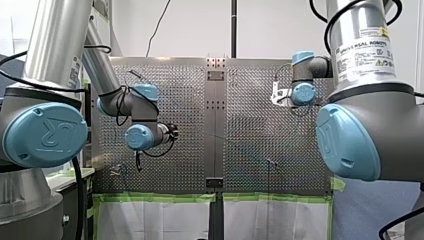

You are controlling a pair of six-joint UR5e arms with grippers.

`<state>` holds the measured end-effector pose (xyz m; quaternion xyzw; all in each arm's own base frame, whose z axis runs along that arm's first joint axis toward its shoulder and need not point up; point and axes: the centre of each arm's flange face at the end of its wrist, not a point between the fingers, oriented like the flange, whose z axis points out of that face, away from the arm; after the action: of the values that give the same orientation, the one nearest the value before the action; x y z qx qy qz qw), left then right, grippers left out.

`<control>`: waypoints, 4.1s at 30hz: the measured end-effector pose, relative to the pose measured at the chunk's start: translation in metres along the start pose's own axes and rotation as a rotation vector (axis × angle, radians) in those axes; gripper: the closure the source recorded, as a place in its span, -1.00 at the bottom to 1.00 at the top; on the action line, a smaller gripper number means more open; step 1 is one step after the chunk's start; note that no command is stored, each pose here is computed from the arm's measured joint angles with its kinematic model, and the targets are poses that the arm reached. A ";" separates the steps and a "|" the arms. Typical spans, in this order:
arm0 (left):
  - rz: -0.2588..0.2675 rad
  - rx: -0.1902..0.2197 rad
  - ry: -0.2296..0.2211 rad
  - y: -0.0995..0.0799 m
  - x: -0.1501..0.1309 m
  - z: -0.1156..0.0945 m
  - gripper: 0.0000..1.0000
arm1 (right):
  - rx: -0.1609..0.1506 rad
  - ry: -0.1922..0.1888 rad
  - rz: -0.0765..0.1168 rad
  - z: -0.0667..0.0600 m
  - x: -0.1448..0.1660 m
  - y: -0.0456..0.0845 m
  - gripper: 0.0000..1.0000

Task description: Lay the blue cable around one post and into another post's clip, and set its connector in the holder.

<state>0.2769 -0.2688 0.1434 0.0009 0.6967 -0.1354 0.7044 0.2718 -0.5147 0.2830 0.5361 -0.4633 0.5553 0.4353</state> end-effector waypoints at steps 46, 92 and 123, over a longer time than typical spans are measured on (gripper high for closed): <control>0.012 -0.146 -0.055 0.017 -0.006 0.005 -0.96 | 0.262 -0.074 -0.082 -0.093 -0.107 -0.169 -1.00; 0.012 -0.173 -0.059 0.026 -0.008 0.011 -0.96 | 0.365 -0.117 -0.173 -0.164 -0.156 -0.241 -1.00; 0.007 -0.179 -0.063 0.028 -0.008 0.012 -0.96 | 0.371 -0.129 -0.176 -0.167 -0.157 -0.242 -1.00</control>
<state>0.2940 -0.2423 0.1464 -0.0640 0.6834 -0.0703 0.7239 0.4845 -0.3024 0.1382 0.6800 -0.3315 0.5553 0.3454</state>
